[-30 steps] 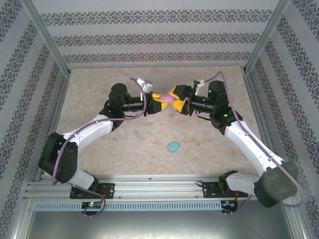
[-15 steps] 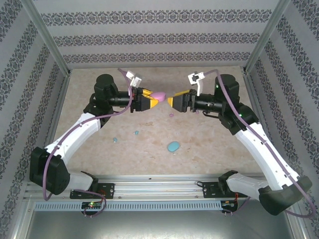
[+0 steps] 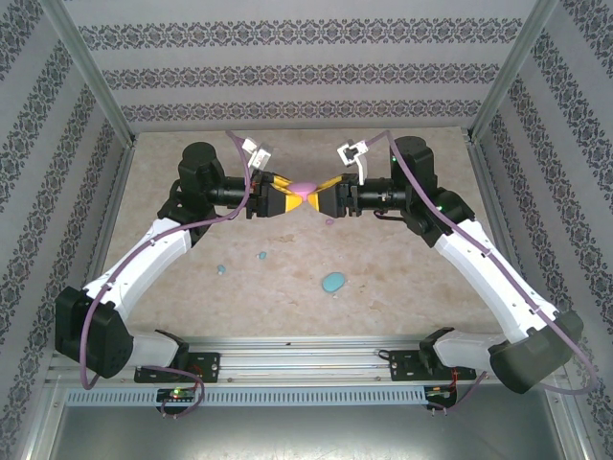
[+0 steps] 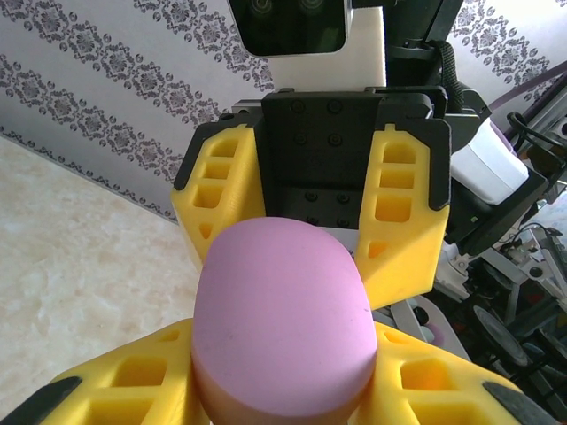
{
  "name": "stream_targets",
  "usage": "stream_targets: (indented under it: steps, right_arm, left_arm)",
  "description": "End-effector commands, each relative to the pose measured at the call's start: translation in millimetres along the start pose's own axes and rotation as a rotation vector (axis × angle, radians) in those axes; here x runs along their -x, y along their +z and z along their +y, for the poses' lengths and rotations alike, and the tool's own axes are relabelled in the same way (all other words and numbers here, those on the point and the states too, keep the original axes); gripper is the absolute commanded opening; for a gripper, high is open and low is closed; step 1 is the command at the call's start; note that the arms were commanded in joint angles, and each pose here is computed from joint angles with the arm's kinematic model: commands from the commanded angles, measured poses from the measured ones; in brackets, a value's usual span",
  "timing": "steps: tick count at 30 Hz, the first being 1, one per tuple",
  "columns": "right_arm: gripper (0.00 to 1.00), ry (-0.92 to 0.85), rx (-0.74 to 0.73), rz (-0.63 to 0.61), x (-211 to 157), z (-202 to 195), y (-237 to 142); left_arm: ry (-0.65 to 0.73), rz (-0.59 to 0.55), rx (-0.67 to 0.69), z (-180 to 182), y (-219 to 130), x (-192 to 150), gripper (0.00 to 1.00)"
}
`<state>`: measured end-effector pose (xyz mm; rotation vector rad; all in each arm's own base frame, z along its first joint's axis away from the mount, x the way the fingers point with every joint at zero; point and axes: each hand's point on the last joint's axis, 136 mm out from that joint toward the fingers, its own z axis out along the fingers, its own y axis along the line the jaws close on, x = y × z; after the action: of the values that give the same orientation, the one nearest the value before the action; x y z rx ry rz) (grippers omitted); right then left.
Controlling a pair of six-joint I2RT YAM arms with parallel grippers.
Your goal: Insert the wireless bluetooth earbuds into the charging case
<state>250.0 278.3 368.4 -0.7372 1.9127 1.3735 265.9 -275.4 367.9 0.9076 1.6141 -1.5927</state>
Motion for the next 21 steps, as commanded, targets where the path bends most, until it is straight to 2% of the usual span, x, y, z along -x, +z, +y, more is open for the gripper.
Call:
stream_targets:
  steps: [1,7,11,17,21]
  right_arm:
    - [0.48,-0.054,0.051,-0.030,13,14,2]
    - [0.52,-0.017,0.064,-0.018,13,9,9]
    - [0.50,0.017,0.084,0.008,8,5,14]
    - [0.36,0.055,0.099,0.013,8,2,19]
    - [0.34,0.100,0.091,-0.009,11,-5,20]
  left_arm:
    - [0.021,0.001,-0.042,-14,-4,8,0.14]
    - [-0.001,-0.001,-0.041,-11,-4,1,0.14]
    - [0.003,-0.007,-0.047,-12,-4,2,0.14]
    - [0.008,-0.003,-0.057,-13,-4,2,0.14]
    - [0.035,-0.013,-0.066,-15,-5,0,0.14]
